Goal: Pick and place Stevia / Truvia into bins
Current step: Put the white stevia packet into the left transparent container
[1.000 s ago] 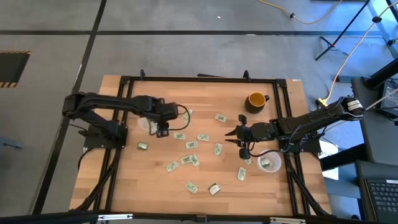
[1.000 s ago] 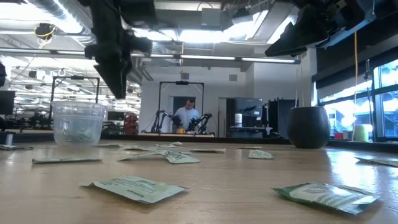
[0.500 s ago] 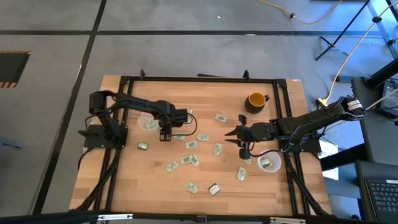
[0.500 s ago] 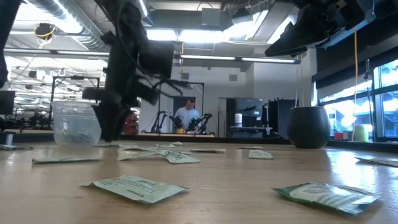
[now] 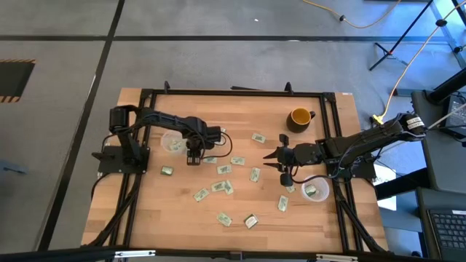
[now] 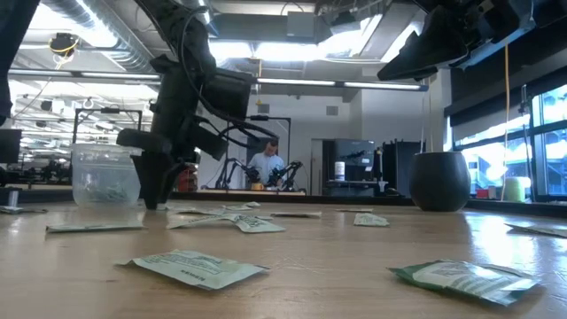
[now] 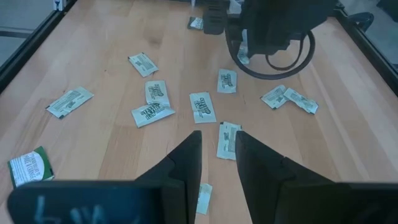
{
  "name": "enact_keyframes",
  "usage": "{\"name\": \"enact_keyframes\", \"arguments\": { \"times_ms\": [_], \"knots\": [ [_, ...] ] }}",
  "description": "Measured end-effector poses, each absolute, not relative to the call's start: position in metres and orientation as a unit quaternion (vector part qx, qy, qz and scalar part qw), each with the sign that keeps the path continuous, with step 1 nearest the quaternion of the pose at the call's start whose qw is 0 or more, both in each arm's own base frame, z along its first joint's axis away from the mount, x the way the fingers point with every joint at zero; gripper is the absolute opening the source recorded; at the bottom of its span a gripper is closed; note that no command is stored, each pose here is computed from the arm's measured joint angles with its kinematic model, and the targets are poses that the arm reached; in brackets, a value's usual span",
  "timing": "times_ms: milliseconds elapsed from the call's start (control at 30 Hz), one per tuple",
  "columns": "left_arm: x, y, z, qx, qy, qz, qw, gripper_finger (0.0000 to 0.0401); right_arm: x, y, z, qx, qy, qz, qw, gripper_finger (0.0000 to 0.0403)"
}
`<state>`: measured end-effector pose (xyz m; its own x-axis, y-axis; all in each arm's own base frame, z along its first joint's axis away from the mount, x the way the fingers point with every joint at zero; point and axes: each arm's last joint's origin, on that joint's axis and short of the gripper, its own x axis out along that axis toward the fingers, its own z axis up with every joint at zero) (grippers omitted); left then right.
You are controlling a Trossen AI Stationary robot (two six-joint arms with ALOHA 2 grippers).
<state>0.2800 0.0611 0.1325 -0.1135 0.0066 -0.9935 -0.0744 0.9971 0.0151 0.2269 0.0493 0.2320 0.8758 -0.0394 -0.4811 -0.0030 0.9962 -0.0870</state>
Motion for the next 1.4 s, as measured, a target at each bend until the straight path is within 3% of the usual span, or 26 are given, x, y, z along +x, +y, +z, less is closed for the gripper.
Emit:
{"name": "enact_keyframes", "arguments": {
  "times_ms": [400, 800, 1167, 1400],
  "knots": [
    [0.28, 0.061, 0.132, -0.022, 0.747, 0.029, 0.664, 0.0061, 0.227, 0.049, 0.232, -0.043, 0.249, -0.009, 0.968, 0.0101],
    [0.276, 0.06, 0.142, -0.032, 0.734, 0.048, 0.677, 0.0031, 0.227, 0.049, 0.232, -0.042, 0.249, -0.009, 0.968, 0.0101],
    [0.263, 0.055, 0.199, -0.071, 0.651, 0.065, 0.753, 0.0026, 0.227, 0.049, 0.232, -0.042, 0.249, -0.009, 0.968, 0.0101],
    [0.228, 0.048, 0.246, -0.111, 0.609, 0.107, 0.778, 0.0024, 0.227, 0.049, 0.232, -0.042, 0.249, -0.009, 0.968, 0.0101]
  ]
}}
